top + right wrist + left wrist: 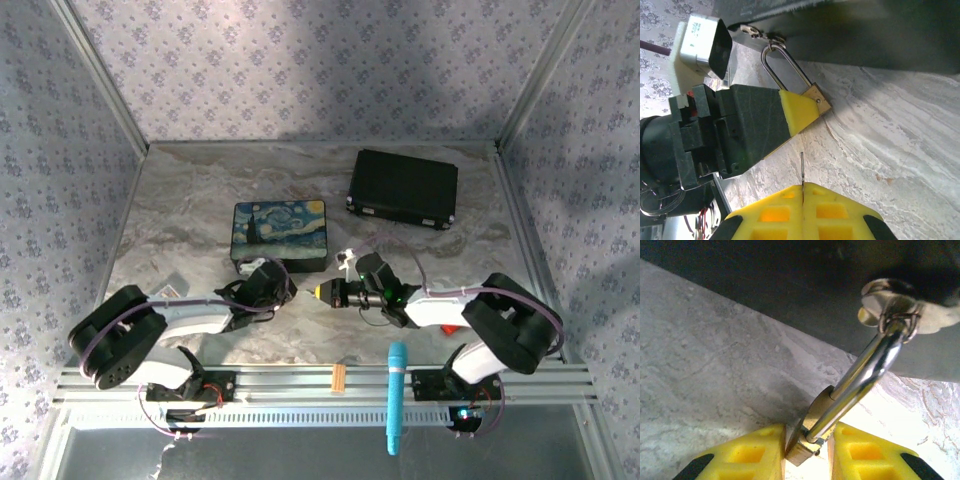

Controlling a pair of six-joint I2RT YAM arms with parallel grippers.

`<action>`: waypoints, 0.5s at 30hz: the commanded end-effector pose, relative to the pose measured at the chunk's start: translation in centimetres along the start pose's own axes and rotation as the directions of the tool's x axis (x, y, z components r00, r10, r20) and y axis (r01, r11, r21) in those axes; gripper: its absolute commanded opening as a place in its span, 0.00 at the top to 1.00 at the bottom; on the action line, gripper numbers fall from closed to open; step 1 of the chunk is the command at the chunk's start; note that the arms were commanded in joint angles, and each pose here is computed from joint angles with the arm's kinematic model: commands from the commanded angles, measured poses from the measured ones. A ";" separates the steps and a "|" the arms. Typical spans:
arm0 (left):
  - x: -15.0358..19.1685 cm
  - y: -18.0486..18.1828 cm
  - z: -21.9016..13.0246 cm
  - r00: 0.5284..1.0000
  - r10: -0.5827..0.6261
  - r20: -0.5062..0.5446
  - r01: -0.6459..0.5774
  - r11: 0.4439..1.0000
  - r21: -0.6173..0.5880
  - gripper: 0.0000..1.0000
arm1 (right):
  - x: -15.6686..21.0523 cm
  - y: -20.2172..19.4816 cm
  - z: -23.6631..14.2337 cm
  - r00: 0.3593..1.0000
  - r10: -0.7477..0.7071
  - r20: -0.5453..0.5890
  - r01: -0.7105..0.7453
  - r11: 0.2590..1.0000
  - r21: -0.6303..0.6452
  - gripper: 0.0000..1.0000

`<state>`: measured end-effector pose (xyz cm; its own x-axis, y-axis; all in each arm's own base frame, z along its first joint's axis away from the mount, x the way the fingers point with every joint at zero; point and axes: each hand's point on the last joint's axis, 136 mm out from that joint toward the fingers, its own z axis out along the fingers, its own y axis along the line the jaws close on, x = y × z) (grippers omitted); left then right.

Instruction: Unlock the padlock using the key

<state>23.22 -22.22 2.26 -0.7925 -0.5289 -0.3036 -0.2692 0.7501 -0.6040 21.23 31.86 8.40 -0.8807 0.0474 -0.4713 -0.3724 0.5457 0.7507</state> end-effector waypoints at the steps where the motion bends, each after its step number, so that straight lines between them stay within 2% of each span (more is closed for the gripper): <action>1: 2.5 6.6 -0.7 0.996 0.011 -0.093 -0.031 0.976 -0.217 0.70 | -1.2 0.8 -0.5 0.998 -0.052 0.020 0.051 0.999 0.013 1.00; 2: 2.4 6.5 -0.9 0.996 0.013 -0.091 -0.033 0.977 -0.212 0.68 | -1.3 0.9 -0.7 0.998 -0.054 0.023 0.054 0.999 0.005 1.00; 5: 1.6 5.6 -1.9 0.998 0.026 -0.062 -0.037 0.983 -0.181 0.52 | -2.0 1.9 -1.3 0.997 -0.057 0.046 0.059 0.998 -0.031 1.00; 9: -0.2 2.8 -4.5 1.000 0.014 0.013 -0.014 0.998 -0.054 0.51 | -3.2 3.4 -2.4 0.993 -0.073 0.094 0.079 0.994 -0.070 1.00; 12: -1.7 -0.6 -7.1 0.996 -0.009 0.084 -0.003 0.990 0.143 0.52 | -4.3 4.5 -3.0 0.990 -0.078 0.119 0.089 0.991 -0.098 1.00; 15: -2.8 -5.0 -10.4 0.987 -0.032 0.159 -0.039 0.905 0.425 0.51 | -5.2 6.0 -3.5 0.987 -0.075 0.140 0.096 0.984 -0.149 1.00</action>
<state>20.83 -19.67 10.26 -0.7301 -0.5865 -0.3508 -0.1241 0.6186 -0.7759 22.37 31.35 14.44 -0.8210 0.1142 -0.5594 -0.4517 0.4695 0.7587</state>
